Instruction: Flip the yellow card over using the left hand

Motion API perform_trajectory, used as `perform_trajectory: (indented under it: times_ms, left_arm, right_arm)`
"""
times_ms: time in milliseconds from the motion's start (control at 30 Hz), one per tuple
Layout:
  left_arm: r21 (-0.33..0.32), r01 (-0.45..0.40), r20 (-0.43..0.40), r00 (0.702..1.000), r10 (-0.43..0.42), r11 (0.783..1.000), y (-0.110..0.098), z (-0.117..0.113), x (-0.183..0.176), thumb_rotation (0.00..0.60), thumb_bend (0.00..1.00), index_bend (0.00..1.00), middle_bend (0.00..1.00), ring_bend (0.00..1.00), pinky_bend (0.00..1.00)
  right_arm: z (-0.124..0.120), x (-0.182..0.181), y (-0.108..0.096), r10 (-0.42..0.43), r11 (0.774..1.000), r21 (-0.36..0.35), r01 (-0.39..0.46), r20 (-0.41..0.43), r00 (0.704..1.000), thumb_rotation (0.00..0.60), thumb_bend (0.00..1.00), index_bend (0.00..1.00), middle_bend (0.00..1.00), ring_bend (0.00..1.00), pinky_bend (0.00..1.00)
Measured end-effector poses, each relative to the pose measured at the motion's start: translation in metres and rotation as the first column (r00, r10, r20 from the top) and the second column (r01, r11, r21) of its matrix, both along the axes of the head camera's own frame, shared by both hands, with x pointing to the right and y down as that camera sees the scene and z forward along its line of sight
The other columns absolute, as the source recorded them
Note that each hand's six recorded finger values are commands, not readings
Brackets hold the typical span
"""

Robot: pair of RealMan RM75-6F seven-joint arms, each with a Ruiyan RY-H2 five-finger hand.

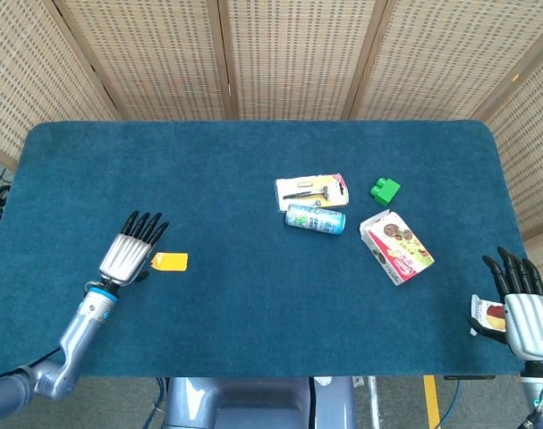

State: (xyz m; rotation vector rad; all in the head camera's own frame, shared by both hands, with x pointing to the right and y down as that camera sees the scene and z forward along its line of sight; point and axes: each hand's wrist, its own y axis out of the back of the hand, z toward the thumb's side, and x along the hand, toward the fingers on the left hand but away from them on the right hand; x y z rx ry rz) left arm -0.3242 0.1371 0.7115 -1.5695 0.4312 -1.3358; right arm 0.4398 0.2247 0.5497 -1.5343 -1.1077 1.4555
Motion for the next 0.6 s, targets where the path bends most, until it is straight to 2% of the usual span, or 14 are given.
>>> perform_trajectory:
  times_ms: [67,200,300,400,600]
  left_arm:
    - [-0.016,-0.009,0.019,1.000,0.009,1.000,0.0009,-0.0012,-0.0040,0.600,0.06,0.06,0.00,0.00,0.00]
    - [-0.044,-0.008,0.019,1.000,0.009,0.999,0.0033,-0.0016,-0.0061,0.600,0.08,0.21,0.00,0.00,0.00]
    - [-0.066,-0.020,0.026,0.999,0.022,0.998,0.0046,-0.0007,-0.0066,0.600,0.09,0.27,0.00,0.00,0.00]
    - [-0.070,-0.027,0.033,0.999,0.029,0.997,0.0030,-0.0002,-0.0067,0.600,0.15,0.33,0.00,0.00,0.00]
    - [-0.085,-0.027,0.024,0.999,0.029,0.996,0.0028,0.0052,-0.0010,0.600,0.30,0.39,0.00,0.00,0.00]
  right_arm:
    - [0.0001,-0.0005,0.0002,-0.001,1.000,0.000,0.001,0.000,1.000,0.600,0.05,0.08,0.00,0.00,0.00]
    - [-0.0001,-0.0012,0.0006,-0.003,1.000,0.000,0.003,0.000,1.000,0.600,0.05,0.08,0.00,0.00,0.00]
    - [0.0001,-0.0012,0.0007,-0.003,1.000,0.000,0.003,-0.001,1.000,0.600,0.05,0.08,0.00,0.00,0.00]
    - [0.0008,-0.0013,0.0004,-0.004,1.000,-0.001,0.004,-0.001,1.000,0.600,0.05,0.08,0.00,0.00,0.00]
    - [-0.0003,-0.0003,0.0001,0.000,1.000,0.003,0.000,0.002,1.000,0.600,0.05,0.08,0.00,0.00,0.00]
